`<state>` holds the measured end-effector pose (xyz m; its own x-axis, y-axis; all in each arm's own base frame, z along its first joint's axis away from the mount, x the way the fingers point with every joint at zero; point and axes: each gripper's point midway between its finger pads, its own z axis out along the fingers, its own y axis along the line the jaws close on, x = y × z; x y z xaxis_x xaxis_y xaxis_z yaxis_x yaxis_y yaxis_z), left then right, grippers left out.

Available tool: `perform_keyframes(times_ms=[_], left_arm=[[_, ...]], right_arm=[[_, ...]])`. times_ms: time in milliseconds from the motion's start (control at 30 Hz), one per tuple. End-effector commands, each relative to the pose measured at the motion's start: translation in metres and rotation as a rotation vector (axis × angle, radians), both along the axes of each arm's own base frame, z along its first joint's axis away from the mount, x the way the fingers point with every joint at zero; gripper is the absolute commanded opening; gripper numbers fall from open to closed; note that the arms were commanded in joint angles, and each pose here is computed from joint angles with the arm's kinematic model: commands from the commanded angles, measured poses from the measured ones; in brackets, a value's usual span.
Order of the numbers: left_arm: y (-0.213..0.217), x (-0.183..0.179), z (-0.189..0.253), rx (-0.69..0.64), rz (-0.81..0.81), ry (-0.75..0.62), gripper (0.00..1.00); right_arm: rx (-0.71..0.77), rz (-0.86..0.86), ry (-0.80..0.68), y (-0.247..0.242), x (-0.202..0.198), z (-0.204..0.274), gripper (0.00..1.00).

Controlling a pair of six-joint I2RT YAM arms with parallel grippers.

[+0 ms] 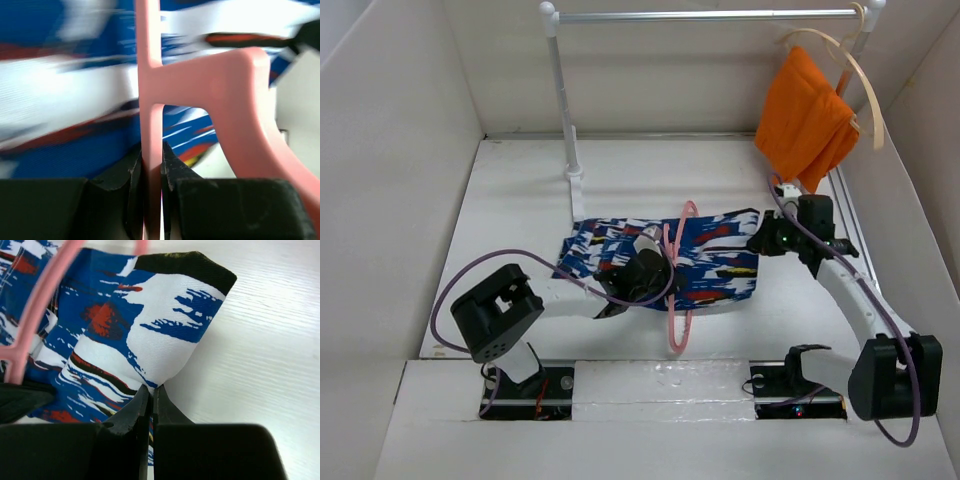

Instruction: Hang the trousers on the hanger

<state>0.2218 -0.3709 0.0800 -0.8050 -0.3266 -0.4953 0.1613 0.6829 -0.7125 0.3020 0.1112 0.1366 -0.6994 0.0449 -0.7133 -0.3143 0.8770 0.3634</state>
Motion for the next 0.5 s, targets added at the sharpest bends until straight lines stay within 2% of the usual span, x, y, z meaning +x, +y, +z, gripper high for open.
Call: perform_keyframes(times_ms=[0, 133, 233, 367, 467], left_arm=[[0.037, 0.003, -0.020, 0.163, 0.039, -0.020, 0.00], [0.061, 0.008, -0.019, 0.245, 0.086, -0.050, 0.00], [0.060, 0.010, -0.013, 0.245, 0.081, -0.068, 0.00], [0.075, 0.019, -0.006, 0.342, 0.128, -0.096, 0.00], [0.081, 0.021, -0.006, 0.351, 0.140, -0.102, 0.00]], right_arm=[[-0.060, -0.042, -0.046, -0.034, 0.006, 0.014, 0.00], [-0.093, -0.089, 0.029, -0.079, 0.015, -0.010, 0.00], [-0.108, -0.096, 0.030, -0.082, 0.018, -0.013, 0.00], [-0.112, -0.155, 0.025, -0.103, 0.025, -0.015, 0.00], [-0.090, -0.146, 0.028, -0.102, 0.027, -0.014, 0.00]])
